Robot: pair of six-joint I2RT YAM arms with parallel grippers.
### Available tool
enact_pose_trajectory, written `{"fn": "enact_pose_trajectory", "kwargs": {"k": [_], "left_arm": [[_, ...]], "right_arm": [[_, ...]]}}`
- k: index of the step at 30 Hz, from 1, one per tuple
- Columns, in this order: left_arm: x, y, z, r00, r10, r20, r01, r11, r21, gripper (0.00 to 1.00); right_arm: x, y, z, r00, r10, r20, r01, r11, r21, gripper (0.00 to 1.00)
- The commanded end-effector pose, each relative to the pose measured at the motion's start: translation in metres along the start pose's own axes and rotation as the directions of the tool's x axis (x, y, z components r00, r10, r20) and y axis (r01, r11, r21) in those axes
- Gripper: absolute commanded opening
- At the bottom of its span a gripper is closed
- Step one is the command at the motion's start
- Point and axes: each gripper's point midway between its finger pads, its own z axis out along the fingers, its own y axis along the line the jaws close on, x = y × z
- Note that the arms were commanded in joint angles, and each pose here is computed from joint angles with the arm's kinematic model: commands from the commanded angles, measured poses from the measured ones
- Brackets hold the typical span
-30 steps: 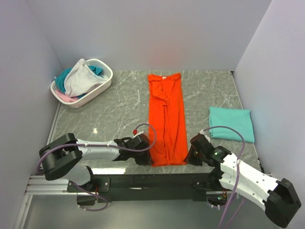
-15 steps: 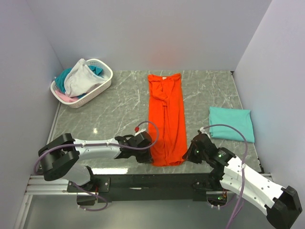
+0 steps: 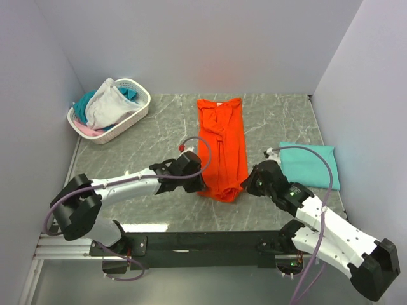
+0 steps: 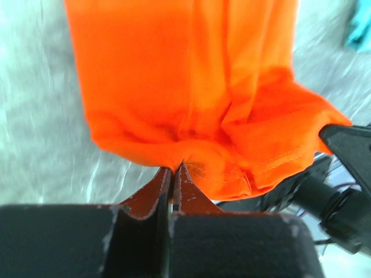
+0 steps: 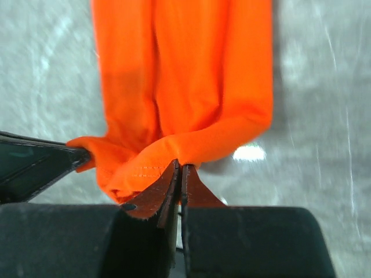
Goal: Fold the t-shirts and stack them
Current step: Fold the tshirt
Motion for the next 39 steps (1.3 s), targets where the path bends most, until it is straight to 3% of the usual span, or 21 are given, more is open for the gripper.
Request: {"fn": "enact_pose_trajectory", "kwargs": {"k": [1, 14, 21, 32, 39], "left_arm": [[-0.044, -0.031, -0.004, 0.994, 0.055, 0.099, -0.062, 0.996, 0.069, 0.01], [-0.141, -0.044, 0.008, 0.973, 0.069, 0.220, -0.085, 0.995, 0.061, 0.01], [-0.187, -0.043, 0.023, 0.972, 0.061, 0.228, -0.078, 0.995, 0.068, 0.01], [-0.213, -0.027, 0.047, 0.975, 0.061, 0.214, -0.068, 0.997, 0.029, 0.02], [-0.227, -0.013, 0.065, 0.976, 0.036, 0.214, -0.037, 0.999, 0.001, 0.06]], "right_arm": [[-0.051, 0.028, -0.002, 0.988, 0.002, 0.154, 0.007, 0.998, -0.060, 0.00], [-0.135, 0.050, 0.016, 0.965, 0.035, 0.260, -0.020, 0.998, -0.059, 0.00], [-0.163, 0.049, 0.041, 0.971, 0.029, 0.237, -0.021, 0.999, -0.034, 0.00], [-0.189, 0.046, 0.082, 0.982, 0.020, 0.190, -0.015, 0.999, -0.028, 0.00], [-0.184, 0.026, 0.116, 0.992, 0.002, 0.124, -0.010, 0.998, 0.062, 0.00]]}}
